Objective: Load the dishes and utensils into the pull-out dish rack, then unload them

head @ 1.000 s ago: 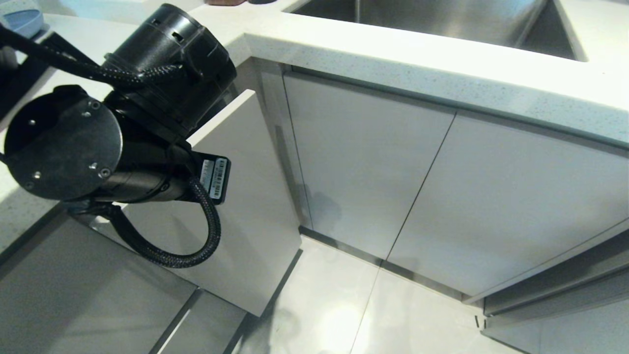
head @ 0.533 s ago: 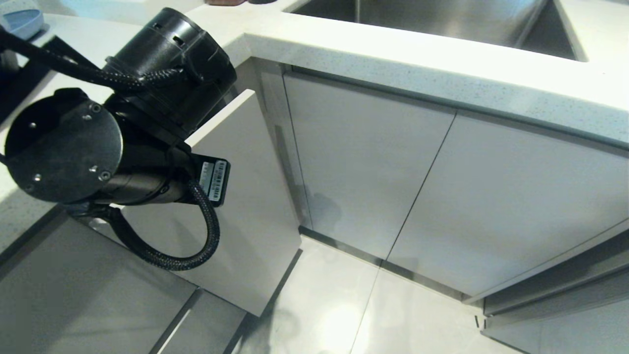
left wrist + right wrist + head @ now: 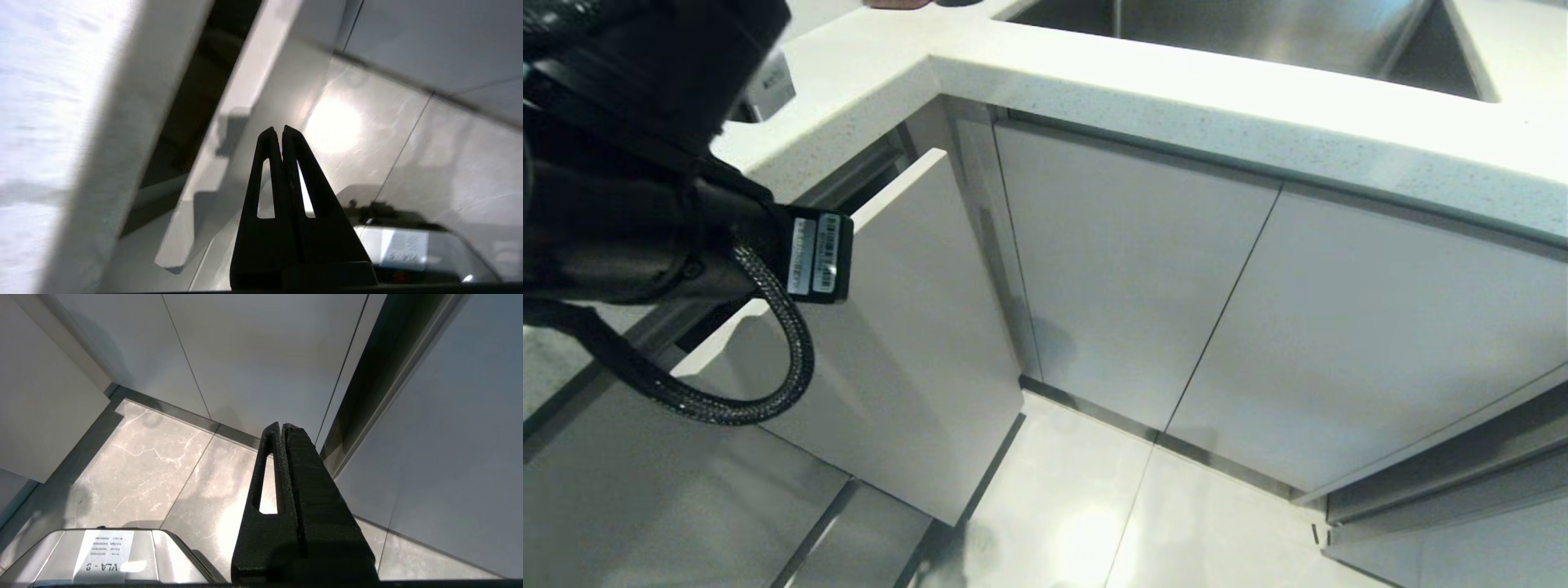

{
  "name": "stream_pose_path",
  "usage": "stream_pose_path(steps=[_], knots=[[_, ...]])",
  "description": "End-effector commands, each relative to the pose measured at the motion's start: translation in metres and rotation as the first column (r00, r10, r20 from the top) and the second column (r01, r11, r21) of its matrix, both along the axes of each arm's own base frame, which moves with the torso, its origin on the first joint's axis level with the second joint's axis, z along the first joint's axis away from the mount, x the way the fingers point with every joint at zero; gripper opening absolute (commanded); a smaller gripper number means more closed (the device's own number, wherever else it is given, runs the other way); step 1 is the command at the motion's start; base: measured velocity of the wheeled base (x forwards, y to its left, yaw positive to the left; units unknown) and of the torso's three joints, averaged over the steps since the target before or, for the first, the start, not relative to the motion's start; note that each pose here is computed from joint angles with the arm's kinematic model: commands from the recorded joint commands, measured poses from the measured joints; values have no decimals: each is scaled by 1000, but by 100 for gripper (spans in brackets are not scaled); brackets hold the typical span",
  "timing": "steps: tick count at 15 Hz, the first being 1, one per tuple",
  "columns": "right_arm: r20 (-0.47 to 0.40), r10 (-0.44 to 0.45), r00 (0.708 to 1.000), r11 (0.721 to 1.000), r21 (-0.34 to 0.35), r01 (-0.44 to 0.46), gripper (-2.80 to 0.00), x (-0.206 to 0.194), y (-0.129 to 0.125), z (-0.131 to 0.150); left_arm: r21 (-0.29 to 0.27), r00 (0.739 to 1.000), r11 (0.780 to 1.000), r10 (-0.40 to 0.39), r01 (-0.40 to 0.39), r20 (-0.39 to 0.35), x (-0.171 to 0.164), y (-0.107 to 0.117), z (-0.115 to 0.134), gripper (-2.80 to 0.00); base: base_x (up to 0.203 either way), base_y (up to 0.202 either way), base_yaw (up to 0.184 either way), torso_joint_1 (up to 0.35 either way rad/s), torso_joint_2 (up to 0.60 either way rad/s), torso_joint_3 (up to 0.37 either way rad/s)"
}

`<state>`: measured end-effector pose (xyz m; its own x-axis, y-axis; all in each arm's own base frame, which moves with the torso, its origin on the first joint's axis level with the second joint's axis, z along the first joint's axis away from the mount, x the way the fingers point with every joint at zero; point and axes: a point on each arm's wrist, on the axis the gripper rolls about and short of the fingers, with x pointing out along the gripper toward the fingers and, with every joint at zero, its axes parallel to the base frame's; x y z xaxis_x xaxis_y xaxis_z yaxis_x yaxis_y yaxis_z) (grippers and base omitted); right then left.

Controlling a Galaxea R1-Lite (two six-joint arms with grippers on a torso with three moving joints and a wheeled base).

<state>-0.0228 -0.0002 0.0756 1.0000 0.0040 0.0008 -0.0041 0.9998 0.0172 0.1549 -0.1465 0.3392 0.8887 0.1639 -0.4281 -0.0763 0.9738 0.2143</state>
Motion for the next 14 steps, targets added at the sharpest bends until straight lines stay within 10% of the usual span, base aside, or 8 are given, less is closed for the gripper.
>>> stream_pose_path(steps=[1, 6, 10, 14], knots=[[-1, 1, 1000, 1000, 0, -1, -280, 0, 0, 0, -46, 999, 999, 1, 1, 50, -11, 12, 13, -280, 0, 0, 0, 0, 0, 0], [-1, 1, 1000, 1000, 1, -1, -280, 0, 0, 0, -268, 972, 962, 14, 51, 236, -24, 27, 53, -280, 0, 0, 0, 0, 0, 0], [-2, 0, 1000, 1000, 1, 0, -280, 0, 0, -1, -460, 921, 859, -34, 225, 388, -57, 79, 91, -280, 0, 0, 0, 0, 0, 0], [-1, 0, 1000, 1000, 1, 0, -280, 0, 0, 0, -472, 839, 762, -166, 443, 518, -104, 128, 106, -280, 0, 0, 0, 0, 0, 0]])
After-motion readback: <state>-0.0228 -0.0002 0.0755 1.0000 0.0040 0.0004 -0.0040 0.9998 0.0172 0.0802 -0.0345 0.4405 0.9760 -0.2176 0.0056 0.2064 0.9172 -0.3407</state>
